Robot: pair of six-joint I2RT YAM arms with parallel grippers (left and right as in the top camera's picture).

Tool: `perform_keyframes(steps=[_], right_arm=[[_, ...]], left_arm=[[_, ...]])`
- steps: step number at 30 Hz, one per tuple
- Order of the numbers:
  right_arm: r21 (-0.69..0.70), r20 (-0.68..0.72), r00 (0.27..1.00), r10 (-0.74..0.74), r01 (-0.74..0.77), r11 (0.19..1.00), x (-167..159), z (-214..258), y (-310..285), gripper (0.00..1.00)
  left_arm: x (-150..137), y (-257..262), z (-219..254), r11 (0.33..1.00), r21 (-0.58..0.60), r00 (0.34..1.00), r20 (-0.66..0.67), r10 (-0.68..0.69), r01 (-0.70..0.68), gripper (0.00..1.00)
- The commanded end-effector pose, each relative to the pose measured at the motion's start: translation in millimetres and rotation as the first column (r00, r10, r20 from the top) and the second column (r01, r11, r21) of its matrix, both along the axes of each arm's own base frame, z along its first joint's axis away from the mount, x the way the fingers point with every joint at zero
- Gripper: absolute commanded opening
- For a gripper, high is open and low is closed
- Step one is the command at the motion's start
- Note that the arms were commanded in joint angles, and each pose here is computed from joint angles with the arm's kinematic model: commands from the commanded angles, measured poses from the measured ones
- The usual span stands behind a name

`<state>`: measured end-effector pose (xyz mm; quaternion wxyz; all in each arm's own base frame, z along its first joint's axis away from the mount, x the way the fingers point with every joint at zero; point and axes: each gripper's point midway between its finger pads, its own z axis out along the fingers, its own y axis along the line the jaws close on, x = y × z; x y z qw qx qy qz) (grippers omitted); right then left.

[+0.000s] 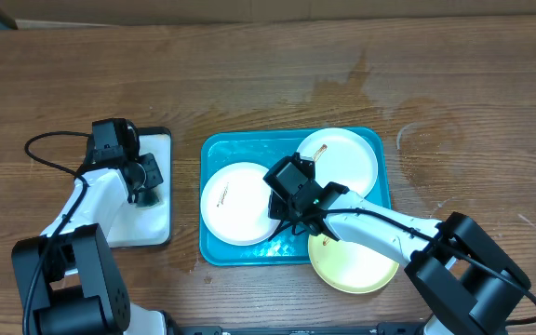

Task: Clean dirty plates on tray and stack at the side
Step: 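Grasp the green-and-yellow sponge with the left gripper and lift it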

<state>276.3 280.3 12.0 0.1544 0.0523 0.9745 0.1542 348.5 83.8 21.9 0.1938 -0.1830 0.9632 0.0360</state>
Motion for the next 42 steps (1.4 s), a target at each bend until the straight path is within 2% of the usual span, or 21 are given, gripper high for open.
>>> perform_keyframes(steps=[1, 2, 3, 6, 10, 15, 20, 23, 30, 31, 32, 33, 35, 36, 40, 42], right_arm=[[-0.01, 0.001, 1.0, -0.005, 0.005, 1.0, 2.1, -2.1, -2.6, 0.5], [-0.01, 0.001, 1.0, -0.005, 0.005, 1.0, 2.1, -2.1, -2.6, 0.52], [-0.01, 0.001, 1.0, -0.004, 0.004, 1.0, 2.2, -2.1, -2.7, 0.52], [-0.012, 0.002, 1.0, -0.005, 0.005, 1.0, 2.3, -2.2, -3.1, 0.53], [-0.023, 0.003, 1.0, -0.01, 0.01, 1.0, 1.9, -3.6, -5.6, 0.52], [-0.03, -0.006, 1.0, -0.01, 0.009, 0.999, 0.0, -4.7, -7.4, 0.37], [-0.036, -0.011, 1.0, -0.01, 0.009, 0.999, -1.2, -5.5, -8.7, 0.31], [-0.037, -0.012, 1.0, -0.01, 0.009, 0.999, -1.5, -5.6, -8.9, 0.24], [-0.03, -0.005, 1.0, -0.022, 0.022, 0.999, 3.7, -4.3, -10.7, 0.31], [-0.029, -0.004, 1.0, -0.023, 0.023, 0.999, 4.3, -4.0, -10.5, 0.4], [-0.027, -0.002, 1.0, -0.022, 0.022, 0.999, 4.7, -3.7, -9.9, 0.41], [-0.024, 0.001, 1.0, -0.022, 0.022, 0.999, 5.2, -3.4, -9.4, 0.39], [-0.019, 0.005, 1.0, -0.022, 0.022, 1.0, 6.2, -2.7, -8.3, 0.24], [-0.017, 0.008, 1.0, -0.023, 0.023, 1.0, 6.9, -2.3, -7.8, 0.22], [-0.013, 0.012, 1.0, -0.022, 0.022, 1.0, 7.7, -1.8, -6.9, 0.21], [-0.024, 0.001, 1.0, -0.022, 0.022, 0.999, 5.3, -3.3, -9.3, 0.27]], left_arm=[[1.7, 1.4, -2.9, 1.0, -0.003, 1.0, 0.008, 0.009, -0.009, 0.37], [3.1, 1.7, -1.5, 1.0, -0.002, 1.0, 0.012, 0.009, -0.009, 0.51], [4.3, 1.4, -0.1, 1.0, -0.004, 1.0, 0.014, 0.008, -0.008, 0.59], [1.0, -0.5, 1.7, 1.0, -0.016, 1.0, -0.012, 0.005, -0.005, 0.7], [-13.4, -3.6, -2.8, 1.0, -0.03, 0.997, -0.076, 0.005, -0.007, 0.69], [-32.4, -7.6, -8.9, 0.999, -0.046, 0.988, -0.154, 0.003, -0.01, 0.68], [-33.2, -7.3, -10.9, 0.999, -0.042, 0.988, -0.153, 0.003, -0.01, 0.69], [-32.0, -7.0, -10.5, 0.999, -0.041, 0.989, -0.148, 0.004, -0.01, 0.69], [-31.4, -6.7, -10.5, 0.999, -0.04, 0.989, -0.145, 0.004, -0.01, 0.7], [-31.4, -6.7, -10.5, 0.999, -0.04, 0.989, -0.145, 0.004, -0.01, 0.7], [-31.4, -6.8, -10.5, 0.999, -0.041, 0.989, -0.145, 0.004, -0.01, 0.7], [-31.3, -6.8, -10.4, 0.999, -0.04, 0.989, -0.145, 0.004, -0.01, 0.7], [-31.4, -6.8, -10.5, 0.999, -0.041, 0.989, -0.145, 0.004, -0.01, 0.7], [-31.4, -6.8, -10.5, 0.999, -0.041, 0.989, -0.145, 0.004, -0.01, 0.7], [-32.1, -6.9, -10.7, 0.999, -0.041, 0.989, -0.148, 0.004, -0.01, 0.71], [-32.5, -7.0, -10.8, 0.999, -0.041, 0.989, -0.15, 0.004, -0.01, 0.7]])
